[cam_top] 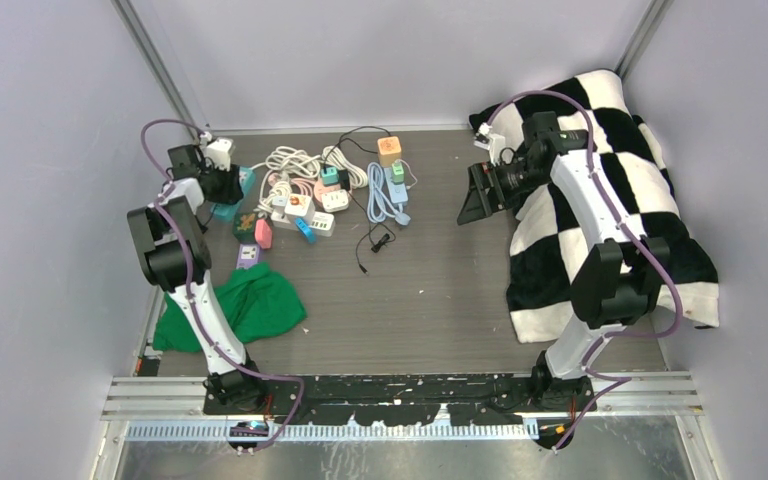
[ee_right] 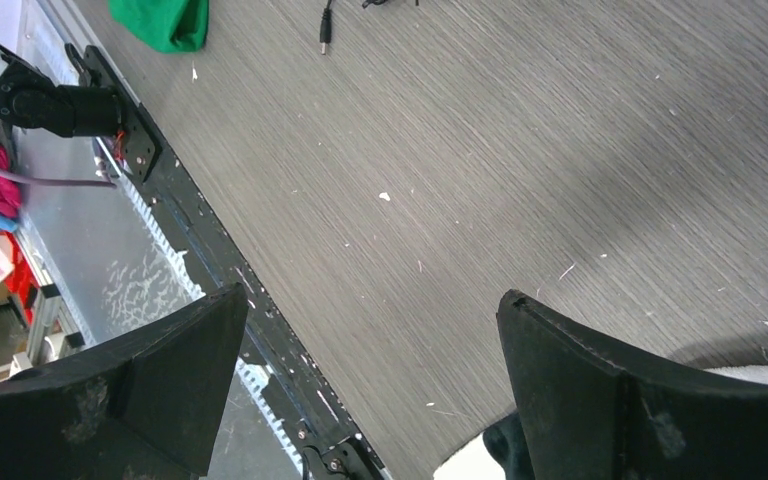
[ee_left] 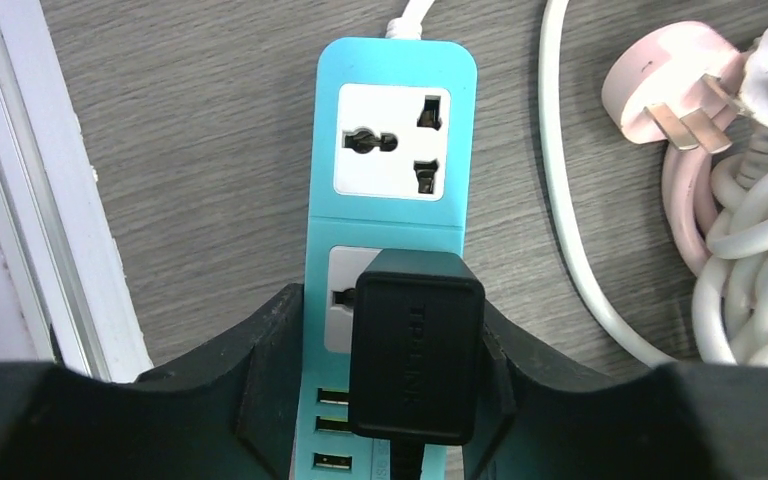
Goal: Pull the plug off the socket
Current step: Pick up the socket from the corner of the board.
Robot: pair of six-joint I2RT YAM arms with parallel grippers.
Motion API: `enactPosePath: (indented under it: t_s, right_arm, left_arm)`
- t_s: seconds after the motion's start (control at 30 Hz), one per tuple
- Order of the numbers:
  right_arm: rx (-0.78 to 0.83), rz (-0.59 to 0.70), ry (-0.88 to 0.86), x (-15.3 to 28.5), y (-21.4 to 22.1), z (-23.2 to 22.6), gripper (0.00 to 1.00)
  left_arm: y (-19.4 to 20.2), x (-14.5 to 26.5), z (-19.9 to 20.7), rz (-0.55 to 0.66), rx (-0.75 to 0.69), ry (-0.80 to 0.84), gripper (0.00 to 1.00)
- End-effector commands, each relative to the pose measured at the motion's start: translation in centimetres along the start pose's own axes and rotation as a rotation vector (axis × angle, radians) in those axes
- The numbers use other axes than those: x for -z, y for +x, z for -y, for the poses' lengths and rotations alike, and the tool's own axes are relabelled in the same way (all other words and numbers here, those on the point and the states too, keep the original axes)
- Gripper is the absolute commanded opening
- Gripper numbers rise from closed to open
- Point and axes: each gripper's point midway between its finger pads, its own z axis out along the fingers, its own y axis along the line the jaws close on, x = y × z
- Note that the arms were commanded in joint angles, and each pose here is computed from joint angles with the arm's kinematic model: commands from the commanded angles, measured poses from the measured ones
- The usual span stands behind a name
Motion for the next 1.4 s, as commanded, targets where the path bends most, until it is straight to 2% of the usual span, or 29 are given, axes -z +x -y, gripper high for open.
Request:
enactPosePath:
  t_s: [0.0, 0.07, 0.2, 0.43, 0.57, 0.73, 1.13, 1.37]
  right_arm:
    - [0.073, 0.049, 0.012, 2.0, -0.6, -2.0, 1.00]
    - [0.088, 0.062, 0.010, 2.4, -0.8, -2.5, 1.00]
    - [0.102, 0.084, 0.001, 2.9, -0.9, -3.4, 1.00]
    - [0.118, 0.120, -0.012, 3.7, -0.4, -4.9, 1.00]
    - [0.126, 0.143, -0.014, 4.2, -0.2, -5.6, 1.00]
    - [0.134, 0.174, -0.021, 4.9, 0.0, -6.4, 1.00]
    - [0.141, 0.224, -0.051, 5.4, 0.5, -8.1, 1.00]
    - [0.152, 0.250, -0.057, 6.0, 0.6, -9.0, 1.00]
  left_arm:
    - [-10.1, 5.9, -2.1, 0.197, -0.010, -0.091, 0.00]
    - [-13.5, 8.5, -2.6, 0.250, 0.020, -0.127, 0.00]
    - [-17.8, 12.8, -2.5, 0.336, 0.175, -0.156, 0.00]
    - [-23.3, 18.3, 0.6, 0.490, 0.392, -0.040, 0.00]
    - [-26.1, 21.7, 3.3, 0.556, 0.434, 0.032, 0.00]
    - [-27.8, 25.1, 7.6, 0.590, 0.410, 0.089, 0.00]
    - [-28.8, 32.2, 17.3, 0.635, 0.400, 0.257, 0.00]
    - [-29.2, 35.8, 22.5, 0.654, 0.446, 0.392, 0.00]
